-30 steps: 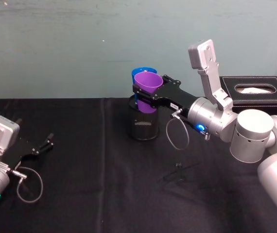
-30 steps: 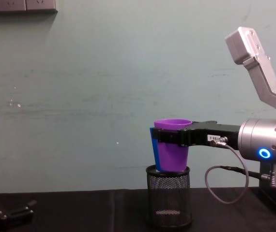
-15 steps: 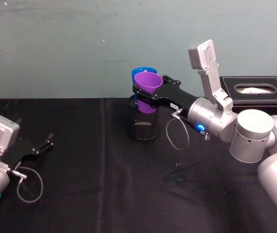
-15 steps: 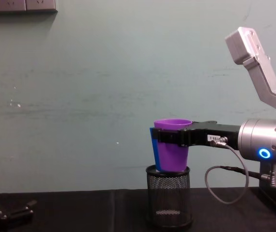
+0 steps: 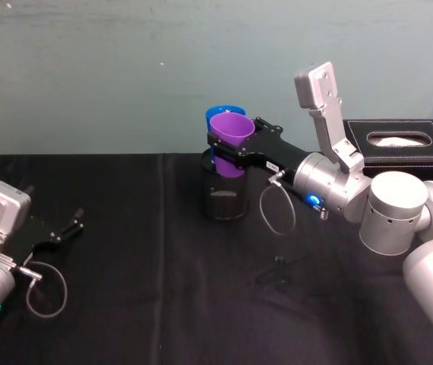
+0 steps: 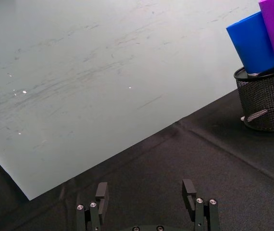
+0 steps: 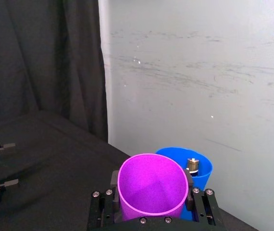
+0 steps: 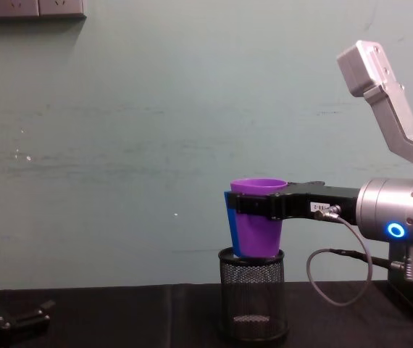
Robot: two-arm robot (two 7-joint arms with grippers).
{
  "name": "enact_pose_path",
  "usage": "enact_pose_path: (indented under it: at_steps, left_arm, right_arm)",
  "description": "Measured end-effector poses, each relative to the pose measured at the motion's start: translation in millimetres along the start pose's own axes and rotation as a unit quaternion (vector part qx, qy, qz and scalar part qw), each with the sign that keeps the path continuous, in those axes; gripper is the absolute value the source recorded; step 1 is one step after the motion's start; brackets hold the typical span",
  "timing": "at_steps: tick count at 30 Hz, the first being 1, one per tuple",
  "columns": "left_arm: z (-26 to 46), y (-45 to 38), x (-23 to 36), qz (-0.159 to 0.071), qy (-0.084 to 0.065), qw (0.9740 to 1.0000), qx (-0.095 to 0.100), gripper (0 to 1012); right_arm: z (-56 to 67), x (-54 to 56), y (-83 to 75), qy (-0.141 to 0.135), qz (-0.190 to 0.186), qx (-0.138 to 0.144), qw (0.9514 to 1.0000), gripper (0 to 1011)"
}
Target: Pick up one cup with a gripper and tap it against the other cup.
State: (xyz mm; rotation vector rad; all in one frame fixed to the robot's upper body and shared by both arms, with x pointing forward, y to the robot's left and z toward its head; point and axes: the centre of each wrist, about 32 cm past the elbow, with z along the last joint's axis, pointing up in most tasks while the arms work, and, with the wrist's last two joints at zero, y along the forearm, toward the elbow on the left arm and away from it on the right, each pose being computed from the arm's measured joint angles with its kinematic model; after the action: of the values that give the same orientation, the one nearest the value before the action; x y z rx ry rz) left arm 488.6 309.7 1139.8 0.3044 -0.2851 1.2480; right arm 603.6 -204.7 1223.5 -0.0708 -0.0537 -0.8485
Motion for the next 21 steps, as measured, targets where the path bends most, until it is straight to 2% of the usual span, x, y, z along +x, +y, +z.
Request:
enact_pose_path:
  at_steps: [21]
  left_arm:
    - [0.0, 0.0, 0.0, 0.0, 0.0, 1.0, 0.0, 1000]
  right_arm:
    - [0.0, 0.0, 0.0, 0.0, 0.0, 0.0, 1.0, 735]
